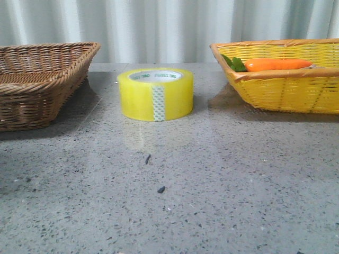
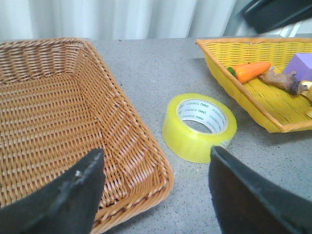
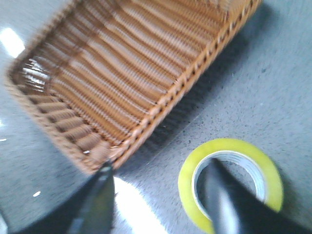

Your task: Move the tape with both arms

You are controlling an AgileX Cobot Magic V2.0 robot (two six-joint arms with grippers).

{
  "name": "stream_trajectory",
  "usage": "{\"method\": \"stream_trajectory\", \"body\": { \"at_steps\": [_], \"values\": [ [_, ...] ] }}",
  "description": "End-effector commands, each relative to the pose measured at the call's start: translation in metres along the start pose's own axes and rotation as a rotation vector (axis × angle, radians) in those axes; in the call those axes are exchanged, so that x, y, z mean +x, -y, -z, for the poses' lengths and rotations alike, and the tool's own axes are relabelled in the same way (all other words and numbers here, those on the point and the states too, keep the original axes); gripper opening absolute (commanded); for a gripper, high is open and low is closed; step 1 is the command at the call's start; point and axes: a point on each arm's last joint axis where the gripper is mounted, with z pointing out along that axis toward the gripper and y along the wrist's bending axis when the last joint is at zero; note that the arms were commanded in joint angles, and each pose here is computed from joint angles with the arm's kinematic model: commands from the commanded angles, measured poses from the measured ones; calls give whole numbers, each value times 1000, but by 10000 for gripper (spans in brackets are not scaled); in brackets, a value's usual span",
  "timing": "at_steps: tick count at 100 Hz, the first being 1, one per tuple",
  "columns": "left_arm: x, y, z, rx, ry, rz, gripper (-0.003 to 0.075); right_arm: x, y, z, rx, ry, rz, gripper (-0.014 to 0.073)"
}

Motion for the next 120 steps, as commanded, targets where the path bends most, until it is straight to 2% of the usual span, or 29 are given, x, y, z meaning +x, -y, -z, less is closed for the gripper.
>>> {"method": "stream_trajectory", "body": {
  "at_steps": [1, 9, 28, 42, 55, 63, 80, 92, 106, 120],
  "values": [
    [-24, 5, 1, 13, 125, -8, 426, -8, -29, 78, -5, 155, 56, 102],
    [-34, 8, -7, 32, 117, -27, 426, 2, -42, 112, 2, 172, 86, -72],
    [-66, 25, -36, 101, 97, -108, 426, 39, -68, 179, 53, 280, 147, -46],
    [-88, 36, -70, 138, 59, -120, 426, 78, -77, 205, 115, 349, 180, -46],
    [-107, 43, -102, 172, -42, -131, 415, 114, -80, 215, 168, 402, 184, -46],
    [-113, 47, -124, 207, -159, -142, 395, 137, -83, 219, 182, 437, 182, -46],
    [-128, 55, -162, 265, -327, -130, 391, 168, -86, 221, 193, 472, 178, -46],
    [-128, 52, -189, 237, -393, -101, 391, 177, -87, 221, 194, 476, 178, -46],
    [-111, 45, -218, 195, -490, -64, 395, 177, -86, 220, 194, 475, 177, -46],
    [-91, 41, -237, 181, -594, -29, 461, 176, -86, 220, 197, 486, 177, -46]
  ]
}}
